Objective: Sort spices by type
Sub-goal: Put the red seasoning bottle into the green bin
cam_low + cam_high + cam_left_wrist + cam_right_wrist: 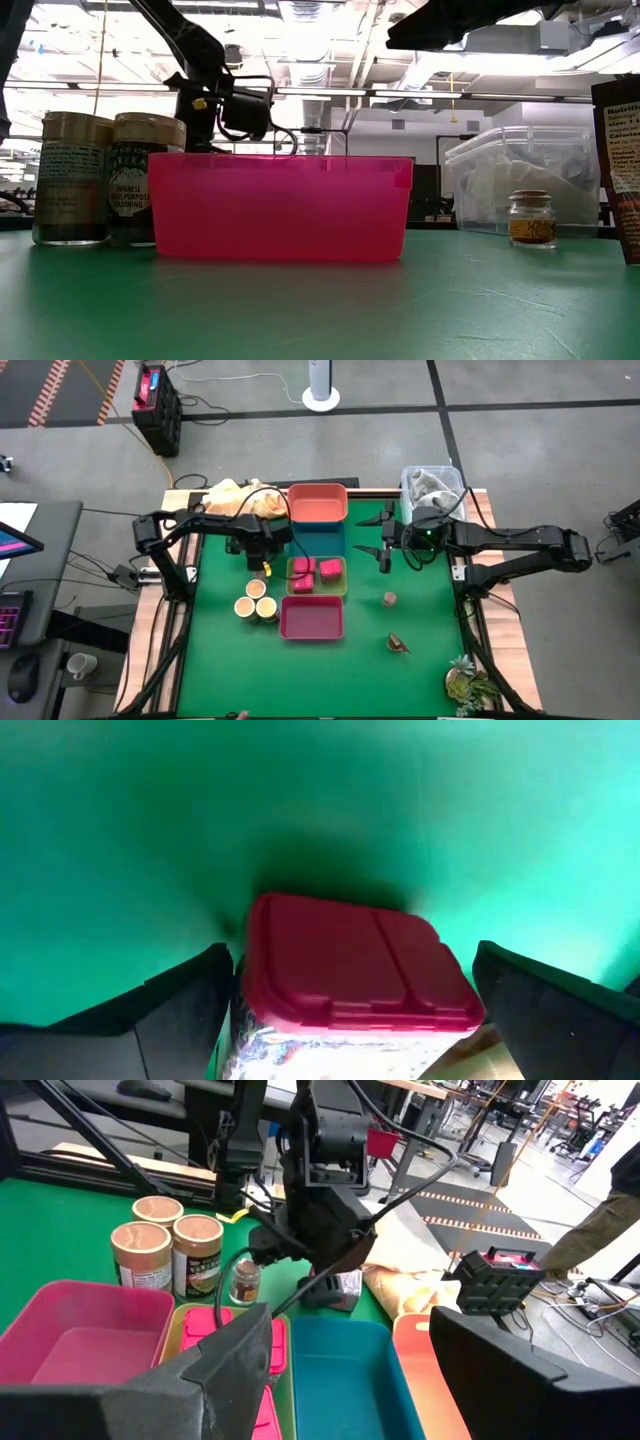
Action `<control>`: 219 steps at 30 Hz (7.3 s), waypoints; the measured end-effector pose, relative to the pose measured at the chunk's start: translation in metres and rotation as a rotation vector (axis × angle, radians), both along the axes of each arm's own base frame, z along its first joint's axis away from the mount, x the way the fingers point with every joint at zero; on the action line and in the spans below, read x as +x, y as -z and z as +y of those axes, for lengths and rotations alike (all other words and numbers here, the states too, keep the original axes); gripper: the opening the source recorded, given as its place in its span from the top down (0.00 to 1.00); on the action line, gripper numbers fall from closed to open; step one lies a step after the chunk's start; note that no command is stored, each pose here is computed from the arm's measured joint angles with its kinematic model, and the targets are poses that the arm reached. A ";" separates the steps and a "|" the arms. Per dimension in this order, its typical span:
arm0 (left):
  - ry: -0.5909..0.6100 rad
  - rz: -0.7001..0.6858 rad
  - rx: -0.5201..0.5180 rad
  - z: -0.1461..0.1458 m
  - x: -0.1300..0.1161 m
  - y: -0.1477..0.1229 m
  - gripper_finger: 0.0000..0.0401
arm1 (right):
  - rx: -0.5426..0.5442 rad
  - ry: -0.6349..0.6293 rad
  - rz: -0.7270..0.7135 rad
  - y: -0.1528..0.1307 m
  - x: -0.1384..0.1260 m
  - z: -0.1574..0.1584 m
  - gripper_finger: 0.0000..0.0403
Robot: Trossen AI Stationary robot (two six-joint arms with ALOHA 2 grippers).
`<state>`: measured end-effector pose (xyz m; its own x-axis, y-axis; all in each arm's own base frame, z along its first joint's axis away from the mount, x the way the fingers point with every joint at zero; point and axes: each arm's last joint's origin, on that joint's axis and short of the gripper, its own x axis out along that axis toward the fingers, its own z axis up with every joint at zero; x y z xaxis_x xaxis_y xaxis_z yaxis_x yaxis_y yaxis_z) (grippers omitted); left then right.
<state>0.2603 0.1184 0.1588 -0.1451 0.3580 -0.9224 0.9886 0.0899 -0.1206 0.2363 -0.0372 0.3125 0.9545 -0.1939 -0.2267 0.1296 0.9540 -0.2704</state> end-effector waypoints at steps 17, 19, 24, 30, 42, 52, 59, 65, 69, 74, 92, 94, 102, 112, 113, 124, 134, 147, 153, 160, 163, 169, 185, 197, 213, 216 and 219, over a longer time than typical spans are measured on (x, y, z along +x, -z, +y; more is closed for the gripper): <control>-0.015 -0.014 0.009 0.017 -0.005 0.000 0.03 | 0.000 0.000 -0.004 0.000 0.000 0.000 0.26; 0.009 -0.013 0.010 0.021 -0.005 0.000 0.06 | 0.000 0.000 -0.004 0.000 0.000 0.000 0.26; 0.105 -0.025 0.031 0.028 -0.002 -0.001 0.15 | 0.000 0.000 -0.004 0.000 0.000 0.000 0.26; 0.193 -0.062 0.037 0.031 0.004 -0.002 0.20 | 0.000 0.001 -0.003 0.000 0.000 0.000 0.26; 0.049 -0.154 0.064 0.019 0.009 -0.007 0.21 | 0.000 0.002 0.000 0.000 0.000 -0.001 0.26; -0.139 -0.371 0.076 0.004 -0.002 -0.049 0.21 | 0.006 0.004 -0.013 -0.001 0.000 -0.001 0.26; -0.298 -0.657 0.034 -0.004 -0.015 -0.089 0.21 | 0.001 0.003 -0.012 0.001 0.005 0.001 0.26; -0.560 -1.060 -0.089 -0.008 -0.016 -0.123 0.21 | -0.034 0.088 -0.013 0.016 0.029 -0.002 0.26; -0.743 -1.278 -0.185 -0.011 -0.013 -0.139 0.21 | -0.009 0.168 -0.089 0.021 0.046 -0.003 0.26; -0.925 -1.407 -0.311 -0.018 -0.006 -0.146 0.21 | -0.004 0.208 -0.100 0.019 0.067 0.004 0.26; -1.351 -1.171 -1.007 -0.027 -0.005 -0.144 0.21 | -0.740 -0.095 0.448 0.003 0.143 0.071 0.26; -1.378 -1.116 -1.043 -0.028 -0.006 -0.143 0.21 | -0.796 -0.123 0.456 0.000 0.151 0.075 0.25; -1.400 -0.996 -1.134 -0.032 -0.008 -0.141 0.21 | -0.923 -0.206 0.560 -0.004 0.181 0.080 0.19; -1.327 -0.852 -1.231 -0.043 -0.009 -0.139 0.21 | -0.936 -0.296 0.608 -0.020 0.194 0.072 0.19; -1.319 -0.843 -1.230 -0.044 -0.009 -0.139 0.21 | -0.935 -0.316 0.599 -0.021 0.194 0.073 0.19; -1.304 -0.839 -1.237 -0.048 -0.007 -0.142 0.21 | -0.957 -0.393 0.608 -0.001 0.210 0.076 0.19; -1.284 -0.832 -1.226 -0.049 -0.008 -0.149 0.21 | -0.888 -0.431 0.577 -0.007 0.217 0.076 0.21; -1.179 -0.890 -1.173 -0.051 -0.006 -0.149 0.21 | -0.843 -0.413 0.583 -0.006 0.217 0.069 0.30; -1.188 -0.900 -1.171 -0.051 -0.006 -0.149 0.21 | -0.830 -0.408 0.582 -0.006 0.217 0.072 0.30; -1.216 -0.934 -1.166 -0.050 -0.004 -0.151 0.21 | -0.808 -0.364 0.595 -0.007 0.216 0.067 0.30; -1.224 -0.981 -1.134 -0.048 -0.003 -0.152 0.19 | -0.804 -0.338 0.616 -0.006 0.216 0.063 0.30; -1.207 -1.072 -1.111 -0.041 -0.002 -0.156 0.07 | -0.785 -0.310 0.608 -0.007 0.216 0.059 0.32; -1.264 -1.129 -0.756 -0.038 -0.042 -0.160 0.03 | -0.530 -0.188 0.855 -0.005 0.184 0.033 0.64; -1.590 -1.145 -0.583 -0.035 -0.080 -0.132 0.04 | -0.224 -0.007 0.731 -0.033 0.144 -0.002 0.62; -1.405 -0.732 -0.544 -0.048 -0.011 -0.104 0.04 | -0.115 0.101 0.704 -0.002 0.106 -0.016 0.62; -1.352 -0.711 -0.540 -0.055 -0.006 -0.106 0.04 | -0.098 0.142 0.608 -0.001 0.089 -0.021 0.62; -1.323 -0.717 -0.508 -0.059 -0.003 -0.103 0.04 | -0.101 0.167 0.486 -0.003 0.073 -0.023 0.62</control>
<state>0.2576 0.0599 0.2621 0.4077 -0.0162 -0.9130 0.1115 0.9932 0.0322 0.3090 -0.0601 0.3151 0.6982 -0.3782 -0.6078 0.1146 0.8972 -0.4266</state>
